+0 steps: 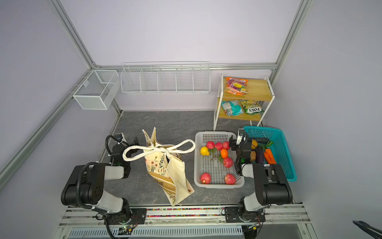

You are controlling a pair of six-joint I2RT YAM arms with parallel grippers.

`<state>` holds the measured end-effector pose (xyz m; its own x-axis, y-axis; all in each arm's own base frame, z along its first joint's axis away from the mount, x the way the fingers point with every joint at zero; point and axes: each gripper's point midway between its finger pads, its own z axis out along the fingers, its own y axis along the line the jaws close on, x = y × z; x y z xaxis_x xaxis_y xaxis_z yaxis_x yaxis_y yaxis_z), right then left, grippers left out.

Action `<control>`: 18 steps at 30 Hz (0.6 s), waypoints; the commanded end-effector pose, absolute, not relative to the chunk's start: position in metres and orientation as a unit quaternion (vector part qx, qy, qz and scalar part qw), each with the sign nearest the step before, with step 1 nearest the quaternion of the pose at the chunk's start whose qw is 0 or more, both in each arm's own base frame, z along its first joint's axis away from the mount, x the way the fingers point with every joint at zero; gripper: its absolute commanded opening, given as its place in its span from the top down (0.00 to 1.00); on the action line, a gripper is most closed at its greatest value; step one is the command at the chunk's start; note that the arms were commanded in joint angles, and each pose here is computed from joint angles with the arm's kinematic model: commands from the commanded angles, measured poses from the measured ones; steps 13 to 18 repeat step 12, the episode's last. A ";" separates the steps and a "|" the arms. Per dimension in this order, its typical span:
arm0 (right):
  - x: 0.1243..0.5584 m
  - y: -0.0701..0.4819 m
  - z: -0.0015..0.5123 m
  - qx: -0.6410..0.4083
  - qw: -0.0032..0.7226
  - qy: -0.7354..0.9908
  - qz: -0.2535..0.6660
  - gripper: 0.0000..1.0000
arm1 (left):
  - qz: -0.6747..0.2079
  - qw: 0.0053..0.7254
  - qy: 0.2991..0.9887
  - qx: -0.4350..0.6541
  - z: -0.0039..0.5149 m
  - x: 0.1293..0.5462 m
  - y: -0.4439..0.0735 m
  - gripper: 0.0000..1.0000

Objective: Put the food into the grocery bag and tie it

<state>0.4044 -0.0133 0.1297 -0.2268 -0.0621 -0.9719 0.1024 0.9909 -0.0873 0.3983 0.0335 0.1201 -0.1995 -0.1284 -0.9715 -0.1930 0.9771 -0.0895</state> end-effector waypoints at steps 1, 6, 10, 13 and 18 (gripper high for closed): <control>0.395 -0.010 0.093 0.012 0.568 0.821 -0.047 0.11 | 0.033 0.622 0.776 -0.097 0.118 0.398 0.032 0.01; 0.395 -0.010 0.093 0.012 0.568 0.822 -0.047 0.11 | 0.035 0.621 0.777 -0.096 0.118 0.399 0.032 0.01; 0.395 -0.010 0.093 0.011 0.568 0.822 -0.047 0.11 | 0.037 0.621 0.777 -0.096 0.118 0.399 0.031 0.01; 0.394 -0.009 0.093 0.009 0.569 0.821 -0.046 0.11 | 0.037 0.621 0.777 -0.095 0.118 0.399 0.031 0.01; 0.394 -0.009 0.093 0.009 0.569 0.821 -0.046 0.11 | 0.037 0.621 0.777 -0.095 0.118 0.399 0.031 0.01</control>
